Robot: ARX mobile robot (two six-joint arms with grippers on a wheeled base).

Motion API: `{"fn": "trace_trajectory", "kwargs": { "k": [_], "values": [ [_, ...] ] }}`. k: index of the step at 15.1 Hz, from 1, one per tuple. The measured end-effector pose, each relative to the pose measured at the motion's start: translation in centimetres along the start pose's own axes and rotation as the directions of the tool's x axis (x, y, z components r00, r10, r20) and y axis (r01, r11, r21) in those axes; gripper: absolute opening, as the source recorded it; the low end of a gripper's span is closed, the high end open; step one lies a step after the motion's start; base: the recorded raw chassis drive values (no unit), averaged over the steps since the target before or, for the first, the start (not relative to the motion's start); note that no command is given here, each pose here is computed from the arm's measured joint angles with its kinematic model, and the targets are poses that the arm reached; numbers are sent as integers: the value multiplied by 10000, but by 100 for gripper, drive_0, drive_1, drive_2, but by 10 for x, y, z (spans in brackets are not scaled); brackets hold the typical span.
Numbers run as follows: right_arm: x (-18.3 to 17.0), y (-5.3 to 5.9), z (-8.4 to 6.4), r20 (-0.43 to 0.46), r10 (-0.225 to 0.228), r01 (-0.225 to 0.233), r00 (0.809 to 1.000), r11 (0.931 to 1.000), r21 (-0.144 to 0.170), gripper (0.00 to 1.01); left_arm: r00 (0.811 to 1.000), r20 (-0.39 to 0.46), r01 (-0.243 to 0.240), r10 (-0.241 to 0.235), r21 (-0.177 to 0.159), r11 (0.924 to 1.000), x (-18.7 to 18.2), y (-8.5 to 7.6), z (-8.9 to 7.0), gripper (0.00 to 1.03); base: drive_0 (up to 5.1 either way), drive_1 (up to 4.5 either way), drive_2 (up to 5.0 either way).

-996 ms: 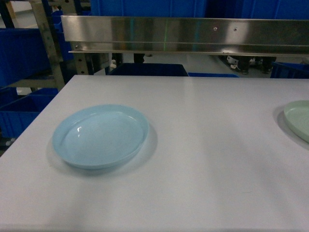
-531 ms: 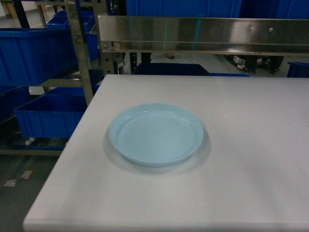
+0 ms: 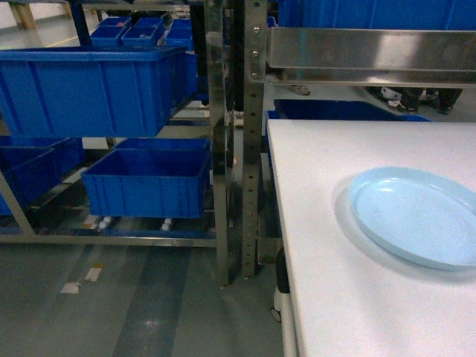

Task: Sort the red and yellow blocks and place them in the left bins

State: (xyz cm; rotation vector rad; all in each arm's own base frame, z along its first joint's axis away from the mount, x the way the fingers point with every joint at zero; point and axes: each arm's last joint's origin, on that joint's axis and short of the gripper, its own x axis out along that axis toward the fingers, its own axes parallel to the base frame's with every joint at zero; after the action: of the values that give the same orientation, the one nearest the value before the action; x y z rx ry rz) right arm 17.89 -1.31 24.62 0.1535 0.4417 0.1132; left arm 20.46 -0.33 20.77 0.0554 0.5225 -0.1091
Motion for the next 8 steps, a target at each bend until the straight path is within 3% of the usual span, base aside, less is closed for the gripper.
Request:
{"fn": "trace_trajectory", "kwargs": {
  "k": [8],
  "values": [
    [0, 0, 0, 11, 5, -5, 10000, 10000, -22, 28, 10000, -8, 1, -1, -4, 10000, 0, 0, 0, 27, 0, 0, 0]
  ]
}}
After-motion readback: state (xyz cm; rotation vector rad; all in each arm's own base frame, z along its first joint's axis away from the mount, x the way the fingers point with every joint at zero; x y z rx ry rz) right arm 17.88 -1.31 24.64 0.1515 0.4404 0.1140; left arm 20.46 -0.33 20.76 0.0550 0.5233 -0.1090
